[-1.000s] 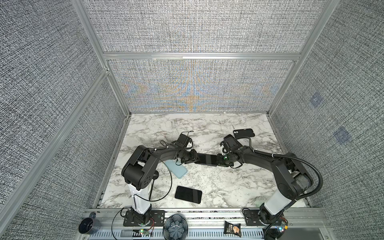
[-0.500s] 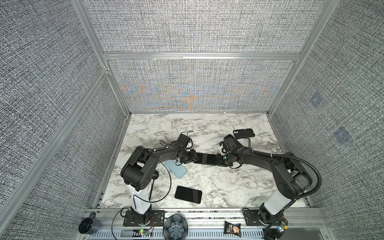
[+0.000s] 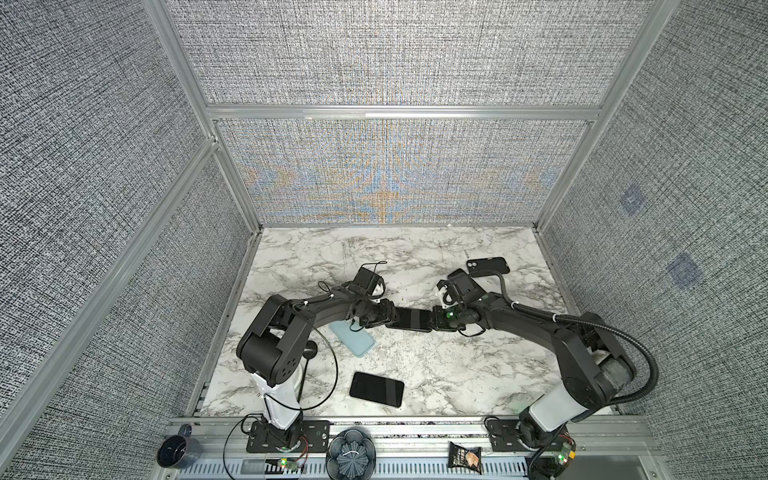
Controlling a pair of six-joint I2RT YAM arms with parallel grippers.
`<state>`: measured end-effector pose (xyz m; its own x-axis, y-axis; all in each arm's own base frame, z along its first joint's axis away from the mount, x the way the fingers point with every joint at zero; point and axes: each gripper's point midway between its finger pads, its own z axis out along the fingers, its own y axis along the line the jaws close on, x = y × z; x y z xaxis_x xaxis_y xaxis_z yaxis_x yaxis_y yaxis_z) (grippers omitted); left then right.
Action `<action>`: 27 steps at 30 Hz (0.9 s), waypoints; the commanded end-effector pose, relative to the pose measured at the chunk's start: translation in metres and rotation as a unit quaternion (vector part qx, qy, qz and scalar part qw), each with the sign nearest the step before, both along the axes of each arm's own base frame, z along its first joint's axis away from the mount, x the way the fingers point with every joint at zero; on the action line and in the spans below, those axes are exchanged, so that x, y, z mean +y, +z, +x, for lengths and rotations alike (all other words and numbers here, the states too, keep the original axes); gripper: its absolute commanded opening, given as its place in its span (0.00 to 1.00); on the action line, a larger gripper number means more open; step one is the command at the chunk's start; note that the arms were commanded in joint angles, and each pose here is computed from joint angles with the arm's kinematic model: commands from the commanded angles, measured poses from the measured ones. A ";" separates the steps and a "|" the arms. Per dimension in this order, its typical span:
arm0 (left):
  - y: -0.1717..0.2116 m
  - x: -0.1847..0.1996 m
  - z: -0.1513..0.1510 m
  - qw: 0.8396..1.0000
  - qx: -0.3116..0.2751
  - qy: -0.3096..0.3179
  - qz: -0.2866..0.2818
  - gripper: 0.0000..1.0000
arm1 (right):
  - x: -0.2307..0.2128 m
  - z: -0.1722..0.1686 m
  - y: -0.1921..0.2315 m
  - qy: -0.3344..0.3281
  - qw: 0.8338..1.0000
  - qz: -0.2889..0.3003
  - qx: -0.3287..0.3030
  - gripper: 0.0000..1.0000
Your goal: Put the phone into the phone case
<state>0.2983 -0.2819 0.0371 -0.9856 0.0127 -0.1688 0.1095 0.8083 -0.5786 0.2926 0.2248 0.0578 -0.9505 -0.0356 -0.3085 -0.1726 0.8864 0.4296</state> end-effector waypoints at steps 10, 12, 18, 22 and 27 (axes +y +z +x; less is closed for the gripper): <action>0.013 -0.006 -0.026 1.000 0.002 -0.008 -0.005 0.68 | -0.006 0.015 0.019 0.027 0.998 -0.019 -0.047 0.40; 0.012 -0.009 -0.031 1.000 0.003 -0.009 -0.010 0.68 | -0.005 0.020 0.020 0.029 0.998 -0.016 -0.053 0.42; 0.009 -0.023 -0.040 0.999 0.010 -0.024 -0.018 0.68 | 0.005 0.040 0.022 0.039 0.997 0.000 -0.062 0.47; 0.005 -0.028 -0.038 0.999 0.014 -0.024 -0.023 0.68 | 0.009 0.049 0.017 0.043 0.997 0.004 -0.060 0.50; -0.001 -0.030 -0.034 0.999 0.016 -0.026 -0.018 0.68 | 0.013 0.061 0.010 0.046 0.997 0.010 -0.061 0.57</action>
<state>0.2604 -0.3081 0.0354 -0.9902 0.0543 -0.1288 0.1217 0.7883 -0.6031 0.3470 0.2323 0.0655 -0.9099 -0.1027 -0.4019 -0.2777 0.8705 0.4064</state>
